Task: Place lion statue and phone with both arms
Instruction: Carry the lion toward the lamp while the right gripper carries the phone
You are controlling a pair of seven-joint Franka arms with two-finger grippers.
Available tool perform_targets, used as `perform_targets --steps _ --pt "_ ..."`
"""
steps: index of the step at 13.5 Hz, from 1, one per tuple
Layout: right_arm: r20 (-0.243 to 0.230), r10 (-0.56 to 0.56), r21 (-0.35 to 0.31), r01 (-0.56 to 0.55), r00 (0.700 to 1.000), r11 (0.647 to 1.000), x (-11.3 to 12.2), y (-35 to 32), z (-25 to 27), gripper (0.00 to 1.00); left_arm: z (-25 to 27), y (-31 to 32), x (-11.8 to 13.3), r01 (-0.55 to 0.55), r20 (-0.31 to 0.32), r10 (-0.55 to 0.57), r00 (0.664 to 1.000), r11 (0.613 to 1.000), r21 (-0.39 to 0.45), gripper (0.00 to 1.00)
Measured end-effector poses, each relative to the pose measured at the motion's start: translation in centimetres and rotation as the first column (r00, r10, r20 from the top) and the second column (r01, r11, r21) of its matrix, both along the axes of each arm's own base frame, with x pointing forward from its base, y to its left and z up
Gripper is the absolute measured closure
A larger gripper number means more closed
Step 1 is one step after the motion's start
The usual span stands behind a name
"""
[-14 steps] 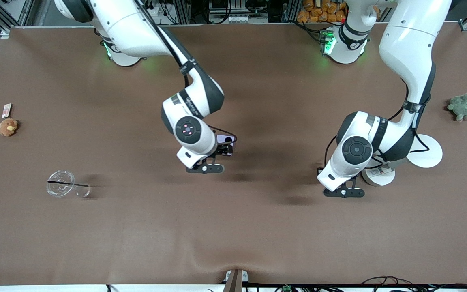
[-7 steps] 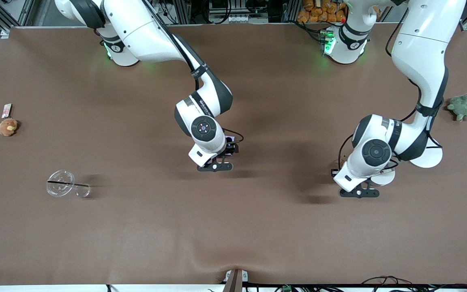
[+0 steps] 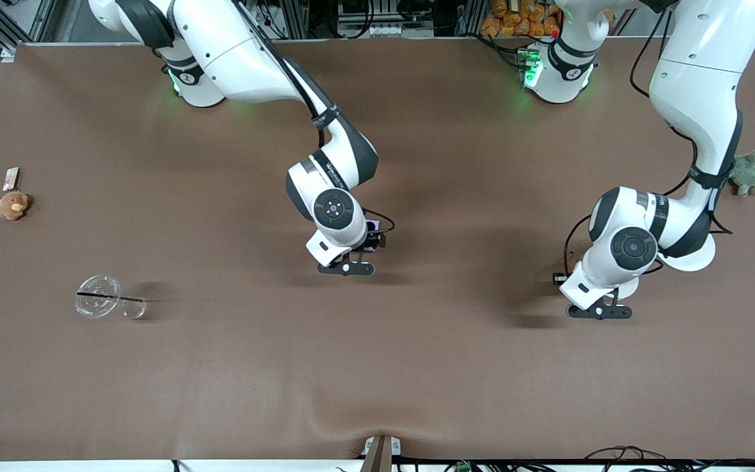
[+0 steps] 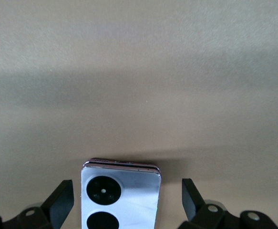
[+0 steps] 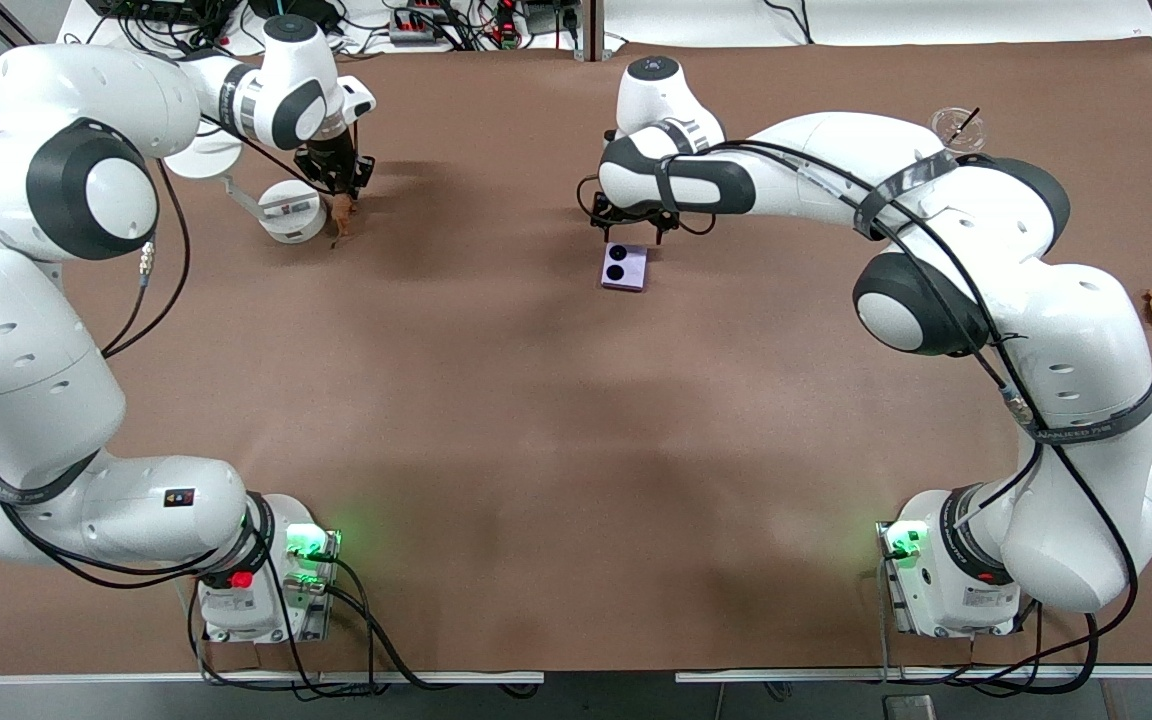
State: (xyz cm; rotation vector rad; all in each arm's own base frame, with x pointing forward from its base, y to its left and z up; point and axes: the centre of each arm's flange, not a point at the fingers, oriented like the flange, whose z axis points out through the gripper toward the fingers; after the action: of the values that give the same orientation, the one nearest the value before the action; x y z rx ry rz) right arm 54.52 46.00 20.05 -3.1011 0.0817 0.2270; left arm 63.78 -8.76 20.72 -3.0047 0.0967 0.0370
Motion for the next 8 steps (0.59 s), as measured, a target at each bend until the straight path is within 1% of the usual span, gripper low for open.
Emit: perform_targets --steps 6,7,8 --pt "0.010 0.002 0.001 -0.002 1.000 1.000 -1.4 0.7 -2.0 0.00 0.0 0.4 0.1 0.000 0.000 0.000 1.000 1.000 -0.001 0.63" --pt "0.013 0.002 0.003 -0.002 1.000 1.000 -1.4 0.7 -2.0 0.00 0.0 0.4 0.1 0.000 0.000 0.000 1.000 1.000 -0.001 0.59" --pt "0.014 0.003 0.003 -0.003 1.000 1.000 -1.5 0.8 -2.1 0.00 0.0 0.4 0.1 0.001 0.002 -0.001 1.000 1.000 -0.002 0.51"
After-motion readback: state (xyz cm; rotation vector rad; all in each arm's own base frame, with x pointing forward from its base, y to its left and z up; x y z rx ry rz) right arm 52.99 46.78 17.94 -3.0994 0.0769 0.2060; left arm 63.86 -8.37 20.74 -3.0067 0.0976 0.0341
